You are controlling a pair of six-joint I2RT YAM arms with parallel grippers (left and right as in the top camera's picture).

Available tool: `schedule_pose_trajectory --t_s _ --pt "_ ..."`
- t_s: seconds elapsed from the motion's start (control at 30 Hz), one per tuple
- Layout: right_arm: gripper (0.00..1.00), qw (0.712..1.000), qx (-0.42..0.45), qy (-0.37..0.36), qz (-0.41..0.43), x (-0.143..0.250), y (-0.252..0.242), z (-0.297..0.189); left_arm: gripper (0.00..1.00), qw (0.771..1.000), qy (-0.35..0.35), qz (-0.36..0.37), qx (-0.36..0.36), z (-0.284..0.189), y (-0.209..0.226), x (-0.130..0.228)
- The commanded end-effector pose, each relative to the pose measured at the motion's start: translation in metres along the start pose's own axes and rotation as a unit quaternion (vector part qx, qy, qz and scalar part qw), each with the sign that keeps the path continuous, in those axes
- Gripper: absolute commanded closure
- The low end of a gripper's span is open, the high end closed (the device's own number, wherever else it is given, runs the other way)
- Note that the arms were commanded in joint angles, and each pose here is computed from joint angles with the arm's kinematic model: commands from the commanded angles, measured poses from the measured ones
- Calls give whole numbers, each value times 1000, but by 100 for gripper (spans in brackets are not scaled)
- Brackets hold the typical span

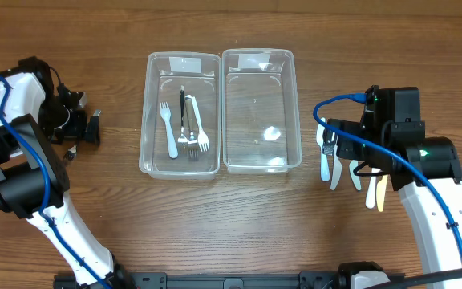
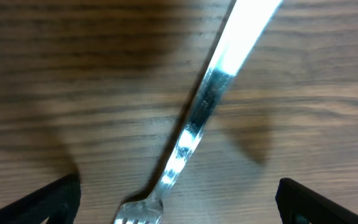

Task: Pack container
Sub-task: 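Grasp the last metal fork with the left gripper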

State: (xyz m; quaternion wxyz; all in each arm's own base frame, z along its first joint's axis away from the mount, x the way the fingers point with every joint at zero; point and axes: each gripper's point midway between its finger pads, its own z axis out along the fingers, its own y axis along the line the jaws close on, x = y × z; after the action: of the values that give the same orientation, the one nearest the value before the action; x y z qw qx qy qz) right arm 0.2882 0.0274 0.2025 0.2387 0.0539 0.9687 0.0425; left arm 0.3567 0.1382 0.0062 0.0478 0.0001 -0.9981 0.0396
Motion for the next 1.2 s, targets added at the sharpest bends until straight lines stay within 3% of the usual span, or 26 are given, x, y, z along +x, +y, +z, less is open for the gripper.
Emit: schedule_pose_trajectory --t_s 0.0,0.47,0.53,0.63,0.73,0.77,0.9,1.17 --pt "0 1000 -5 -17 -2 -10 2 -7 0 998 26 -43 -27 31 6 13" --pt "0 1000 -6 -20 -2 -12 3 -7 0 999 5 -39 -30 42 -7 1" --pt "0 1000 -6 -20 -2 -12 3 -7 10 999 4 -39 -25 42 -8 1" --pt "0 1000 -6 -20 -2 -12 3 -7 34 999 4 -39 -24 42 -9 1" --pt "0 1000 -6 -20 -1 -12 3 -7 51 999 7 -38 -23 42 -11 2" --pt "0 1000 -6 -20 -2 -12 3 -7 62 999 9 -38 -21 42 -11 3" --pt "0 1000 -6 -20 -2 -12 3 -7 82 999 14 -38 -20 42 -12 6" --pt "0 1000 -6 -21 -2 -12 3 -7 96 999 18 -38 -21 42 -12 8"
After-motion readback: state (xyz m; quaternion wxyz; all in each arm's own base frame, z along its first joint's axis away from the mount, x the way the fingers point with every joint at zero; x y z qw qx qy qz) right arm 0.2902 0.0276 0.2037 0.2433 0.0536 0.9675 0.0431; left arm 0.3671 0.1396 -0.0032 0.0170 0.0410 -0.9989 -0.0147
